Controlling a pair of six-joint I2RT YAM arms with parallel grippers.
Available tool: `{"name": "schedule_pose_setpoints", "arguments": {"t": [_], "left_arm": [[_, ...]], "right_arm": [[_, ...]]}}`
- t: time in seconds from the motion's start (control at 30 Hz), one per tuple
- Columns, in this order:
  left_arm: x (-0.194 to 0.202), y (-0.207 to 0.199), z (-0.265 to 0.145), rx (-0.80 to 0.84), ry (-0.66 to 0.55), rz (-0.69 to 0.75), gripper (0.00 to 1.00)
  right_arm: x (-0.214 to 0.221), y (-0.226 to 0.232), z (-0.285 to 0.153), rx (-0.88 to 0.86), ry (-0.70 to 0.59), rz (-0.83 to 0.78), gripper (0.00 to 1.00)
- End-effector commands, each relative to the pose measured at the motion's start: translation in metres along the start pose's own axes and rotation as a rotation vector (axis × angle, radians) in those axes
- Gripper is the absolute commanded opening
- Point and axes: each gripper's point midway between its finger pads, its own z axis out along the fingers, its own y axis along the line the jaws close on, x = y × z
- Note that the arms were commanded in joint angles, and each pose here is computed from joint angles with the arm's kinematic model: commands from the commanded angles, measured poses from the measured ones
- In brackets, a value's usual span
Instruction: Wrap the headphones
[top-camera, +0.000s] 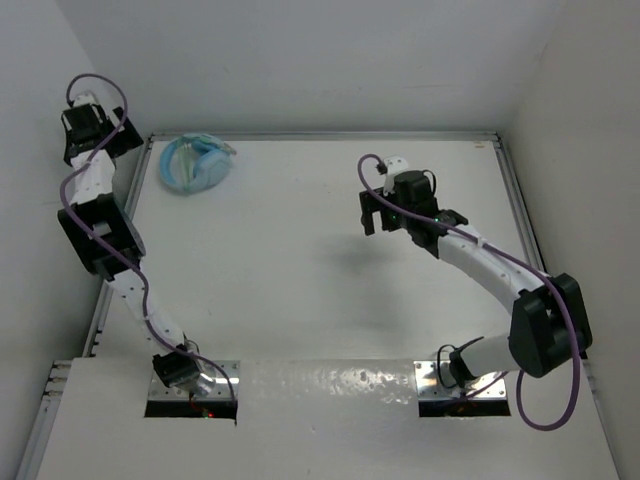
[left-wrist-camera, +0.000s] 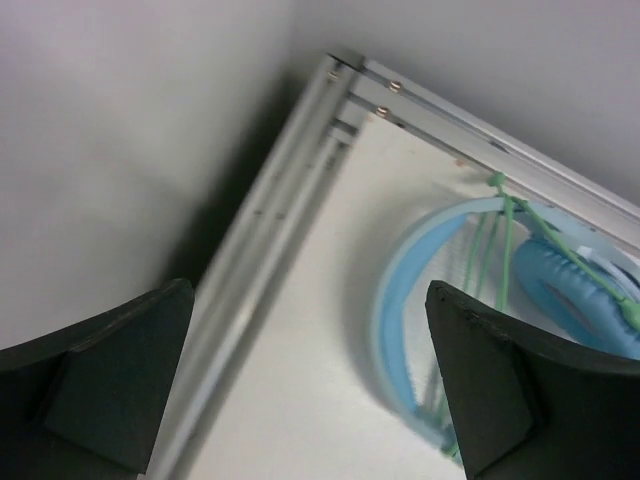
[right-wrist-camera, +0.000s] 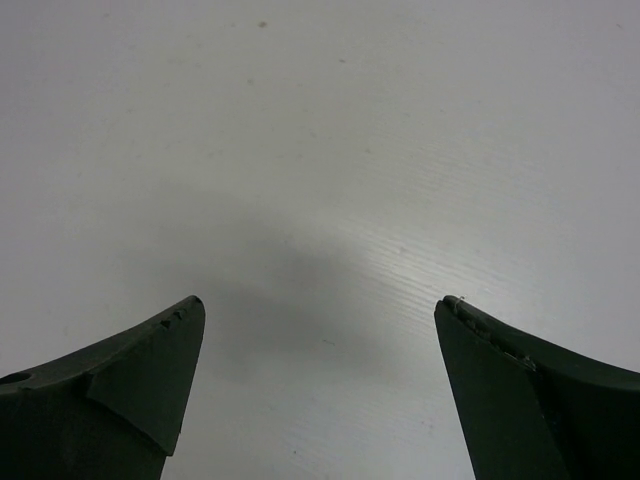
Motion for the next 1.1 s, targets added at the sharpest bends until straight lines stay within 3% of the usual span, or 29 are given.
{"name": "schedule_pose_setpoints", "arguments": {"t": [0.0,0.17,0.27,0.5,0.77,1.07], "left_arm": [[-0.026,0.035,-0.072,-0.189,-0.014,0.117,1.0],[0.027,0.066,-0.126,-0.338,0.129,0.215,1.0],[0.065,0.073,-0.153,-0.36,0.227,0.24,1.0],[0.127,0.087,-0.185,-0.406,0.331,0.25,1.0],[0.152,0.101,-0.189,-0.493,0.45,0.226,1.0],[0.137,0.097,-0.189,-0.486,0.431,0.22,1.0]], "right_arm": [[-0.019,-0.045,-0.024,0.199,-0.055,0.229,0.96],[0.006,-0.107,-0.051,0.367,-0.082,0.469,0.97],[0.035,-0.137,-0.066,0.495,-0.072,0.511,0.99],[0.053,-0.143,-0.069,0.564,-0.083,0.603,0.99],[0.055,-0.149,-0.069,0.611,-0.129,0.673,0.99],[0.057,-0.155,-0.068,0.648,-0.108,0.663,0.99]]}}
